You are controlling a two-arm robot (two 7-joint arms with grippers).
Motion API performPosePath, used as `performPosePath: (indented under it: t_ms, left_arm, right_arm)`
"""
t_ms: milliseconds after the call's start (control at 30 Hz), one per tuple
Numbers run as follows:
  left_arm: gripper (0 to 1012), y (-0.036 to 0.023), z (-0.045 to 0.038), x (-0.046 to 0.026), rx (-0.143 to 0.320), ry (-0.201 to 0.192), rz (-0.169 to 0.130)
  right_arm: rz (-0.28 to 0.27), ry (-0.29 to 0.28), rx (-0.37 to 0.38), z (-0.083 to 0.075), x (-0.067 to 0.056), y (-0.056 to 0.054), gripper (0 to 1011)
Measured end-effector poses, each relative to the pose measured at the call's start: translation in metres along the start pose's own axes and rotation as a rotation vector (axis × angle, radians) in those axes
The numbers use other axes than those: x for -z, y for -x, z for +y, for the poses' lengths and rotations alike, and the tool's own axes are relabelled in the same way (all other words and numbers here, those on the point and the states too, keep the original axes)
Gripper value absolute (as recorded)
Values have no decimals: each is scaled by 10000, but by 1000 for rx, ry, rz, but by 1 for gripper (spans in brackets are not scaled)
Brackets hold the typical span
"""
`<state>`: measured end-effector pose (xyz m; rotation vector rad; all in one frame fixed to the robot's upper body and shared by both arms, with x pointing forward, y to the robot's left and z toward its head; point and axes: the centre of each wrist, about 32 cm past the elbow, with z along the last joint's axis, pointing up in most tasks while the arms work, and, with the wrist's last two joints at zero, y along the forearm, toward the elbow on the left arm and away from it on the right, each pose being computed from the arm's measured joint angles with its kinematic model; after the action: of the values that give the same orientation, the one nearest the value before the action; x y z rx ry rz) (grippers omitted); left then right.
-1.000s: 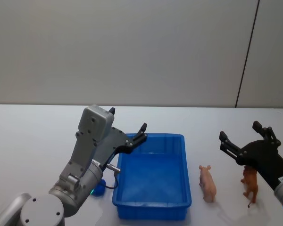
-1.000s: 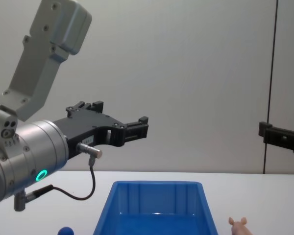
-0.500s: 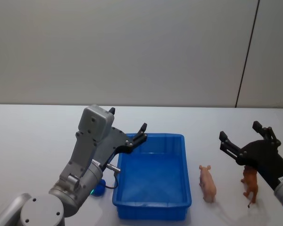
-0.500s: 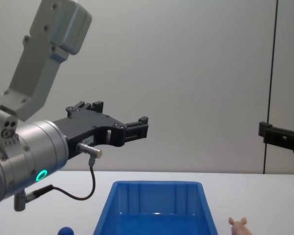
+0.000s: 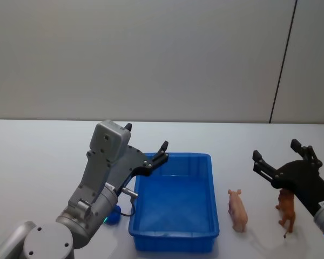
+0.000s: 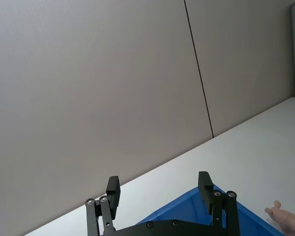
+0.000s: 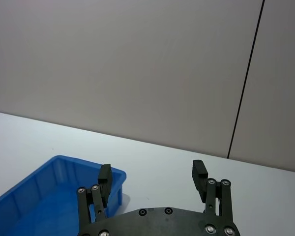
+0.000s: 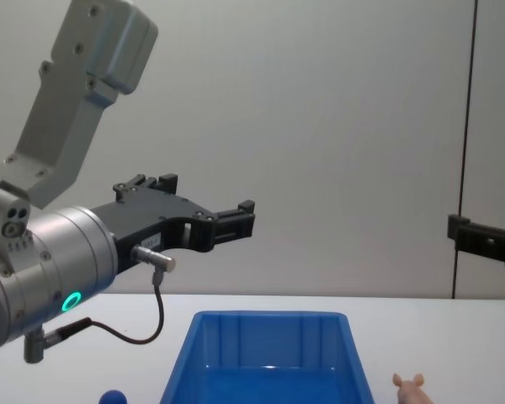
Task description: Pick up the two dolls from the table and place them into the box.
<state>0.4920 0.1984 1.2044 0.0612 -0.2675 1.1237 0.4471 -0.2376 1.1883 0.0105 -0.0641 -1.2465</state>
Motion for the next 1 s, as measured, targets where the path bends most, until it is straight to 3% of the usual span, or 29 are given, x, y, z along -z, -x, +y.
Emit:
performPosePath:
  t_ms: [333, 1000]
  left_arm:
    - [1001, 0, 0, 0, 0, 0, 0]
    - [1001, 0, 0, 0, 0, 0, 0]
  right_arm:
    - [-6, 73, 55, 68, 60, -38, 1001]
    - [-22, 282, 194, 102, 306, -82, 1001]
